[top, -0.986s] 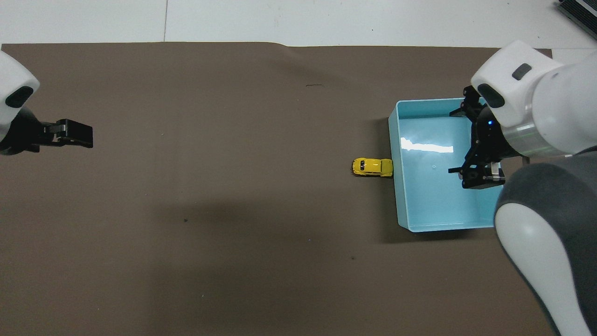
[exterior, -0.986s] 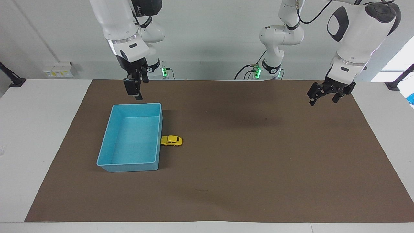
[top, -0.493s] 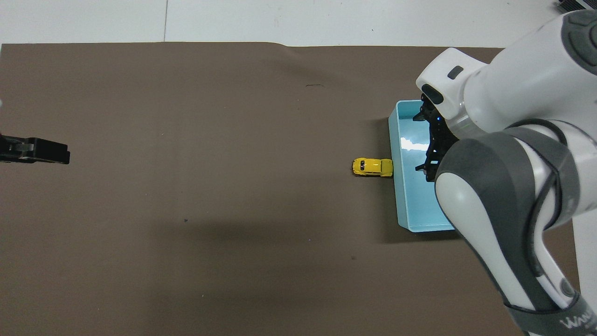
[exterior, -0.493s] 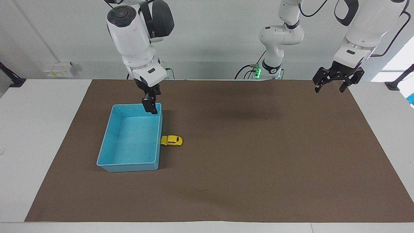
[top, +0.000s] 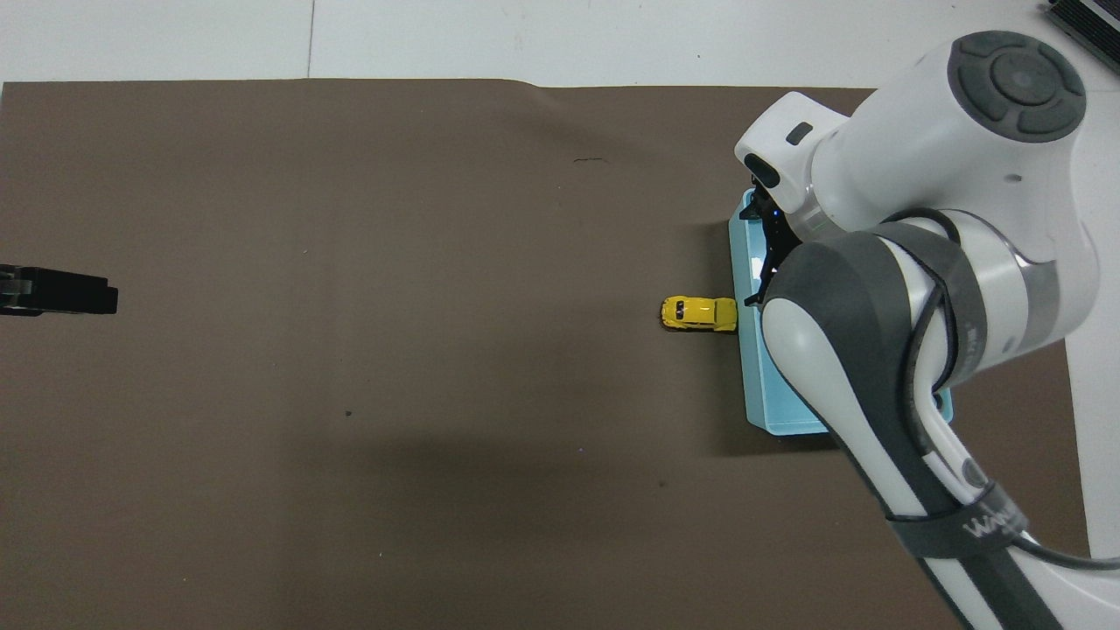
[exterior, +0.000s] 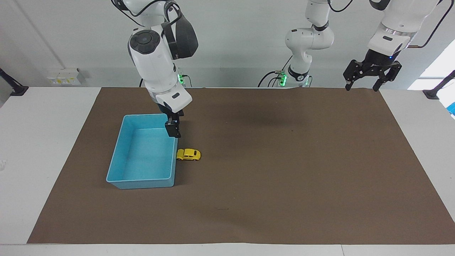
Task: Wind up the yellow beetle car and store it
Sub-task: 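Reach the right gripper over the bin down to the car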
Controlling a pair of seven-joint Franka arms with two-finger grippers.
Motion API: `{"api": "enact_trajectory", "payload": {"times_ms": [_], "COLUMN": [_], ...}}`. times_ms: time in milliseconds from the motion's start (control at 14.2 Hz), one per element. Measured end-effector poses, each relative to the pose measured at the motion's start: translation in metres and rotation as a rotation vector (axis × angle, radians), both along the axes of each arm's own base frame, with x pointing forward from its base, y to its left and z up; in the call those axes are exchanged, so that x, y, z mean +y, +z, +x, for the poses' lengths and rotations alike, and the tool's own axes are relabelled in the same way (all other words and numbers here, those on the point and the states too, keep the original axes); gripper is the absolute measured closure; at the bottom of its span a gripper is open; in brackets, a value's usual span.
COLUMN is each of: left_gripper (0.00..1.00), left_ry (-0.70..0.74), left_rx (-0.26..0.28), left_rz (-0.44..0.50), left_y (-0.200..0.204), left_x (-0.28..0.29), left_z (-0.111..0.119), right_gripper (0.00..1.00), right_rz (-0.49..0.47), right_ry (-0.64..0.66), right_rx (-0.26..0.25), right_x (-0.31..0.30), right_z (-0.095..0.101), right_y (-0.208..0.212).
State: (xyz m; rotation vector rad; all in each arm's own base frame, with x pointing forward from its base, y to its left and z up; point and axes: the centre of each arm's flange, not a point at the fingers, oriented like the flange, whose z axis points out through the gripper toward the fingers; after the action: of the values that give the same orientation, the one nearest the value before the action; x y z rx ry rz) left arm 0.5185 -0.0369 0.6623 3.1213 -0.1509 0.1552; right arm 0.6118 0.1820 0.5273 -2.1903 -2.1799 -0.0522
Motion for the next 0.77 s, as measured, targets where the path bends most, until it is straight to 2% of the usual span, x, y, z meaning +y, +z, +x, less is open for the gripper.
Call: {"api": "enact_trajectory", "payload": {"times_ms": [774], "left_gripper": [0.00], "left_ry": [0.005], "left_rx": [0.005], "left_rz": [-0.007], "left_y": [0.000], "left_x": [0.003], "left_z": [0.000], "right_gripper": [0.00], "right_rz": [-0.006], "right_ry": [0.025], "right_rx": [0.023], "right_x": [0.002], "right_z": [0.001], "right_y": [-0.034]}}
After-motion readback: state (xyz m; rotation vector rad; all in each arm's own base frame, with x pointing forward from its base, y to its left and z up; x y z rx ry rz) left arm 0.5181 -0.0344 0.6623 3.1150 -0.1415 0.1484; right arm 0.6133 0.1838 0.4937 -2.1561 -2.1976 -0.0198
